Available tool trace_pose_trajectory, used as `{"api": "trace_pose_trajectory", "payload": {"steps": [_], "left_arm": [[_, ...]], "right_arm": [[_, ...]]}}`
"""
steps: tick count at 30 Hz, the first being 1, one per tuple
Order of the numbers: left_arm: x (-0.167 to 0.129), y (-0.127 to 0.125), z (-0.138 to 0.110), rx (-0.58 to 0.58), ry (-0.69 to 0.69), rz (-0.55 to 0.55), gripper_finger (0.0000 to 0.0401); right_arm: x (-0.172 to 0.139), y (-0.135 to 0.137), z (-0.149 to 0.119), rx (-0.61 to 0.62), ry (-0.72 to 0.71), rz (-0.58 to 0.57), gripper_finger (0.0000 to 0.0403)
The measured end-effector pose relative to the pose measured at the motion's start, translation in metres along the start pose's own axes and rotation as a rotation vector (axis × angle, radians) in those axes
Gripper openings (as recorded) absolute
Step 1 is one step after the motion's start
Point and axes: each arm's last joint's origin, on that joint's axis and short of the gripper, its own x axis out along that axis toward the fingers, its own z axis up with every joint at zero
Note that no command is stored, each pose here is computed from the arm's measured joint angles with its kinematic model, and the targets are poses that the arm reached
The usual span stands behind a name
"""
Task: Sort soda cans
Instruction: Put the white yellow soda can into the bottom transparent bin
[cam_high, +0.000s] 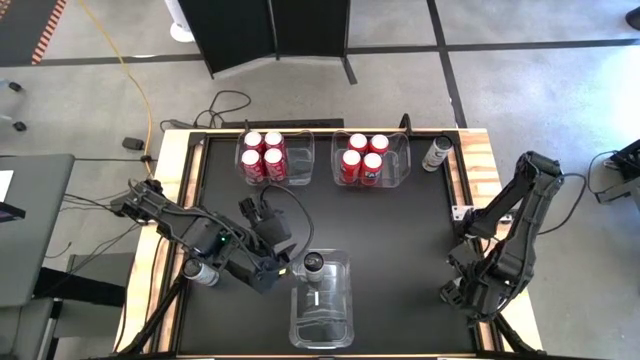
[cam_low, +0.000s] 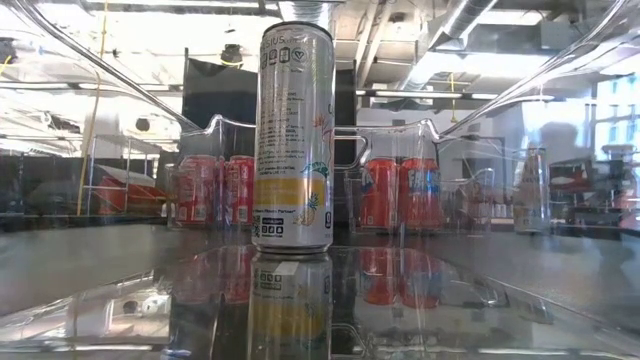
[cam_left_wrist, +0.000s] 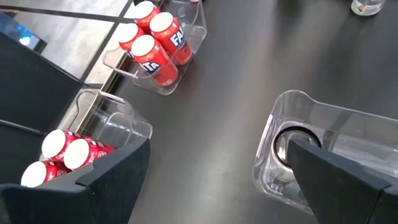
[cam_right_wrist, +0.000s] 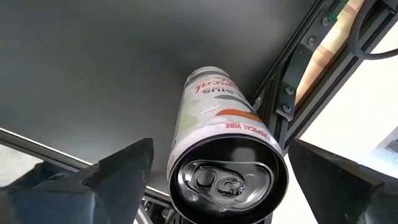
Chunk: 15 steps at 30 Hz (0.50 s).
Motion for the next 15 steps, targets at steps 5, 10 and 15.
{"api": "trace_pose_trajectory", "payload": {"steps": [5, 10, 15], "left_arm": [[0.0, 0.0, 0.0, -0.005, 0.0, 0.0, 0.0375], [0.0, 0.0, 0.0, -0.022, -0.001, 0.0, 0.0375], [0.0, 0.0, 0.0001, -0.04, -0.001, 0.0, 0.0375]], "right_arm": [[-0.0001, -0.0028, -0.001, 0.025, -0.018, -0.008, 0.0351], [-0.0002, -0.0044, -0.0032, 0.034, -0.018, -0.008, 0.0285], [-0.0006, -0.005, -0.0043, 0.028, -0.015, -0.006, 0.0266]]}}
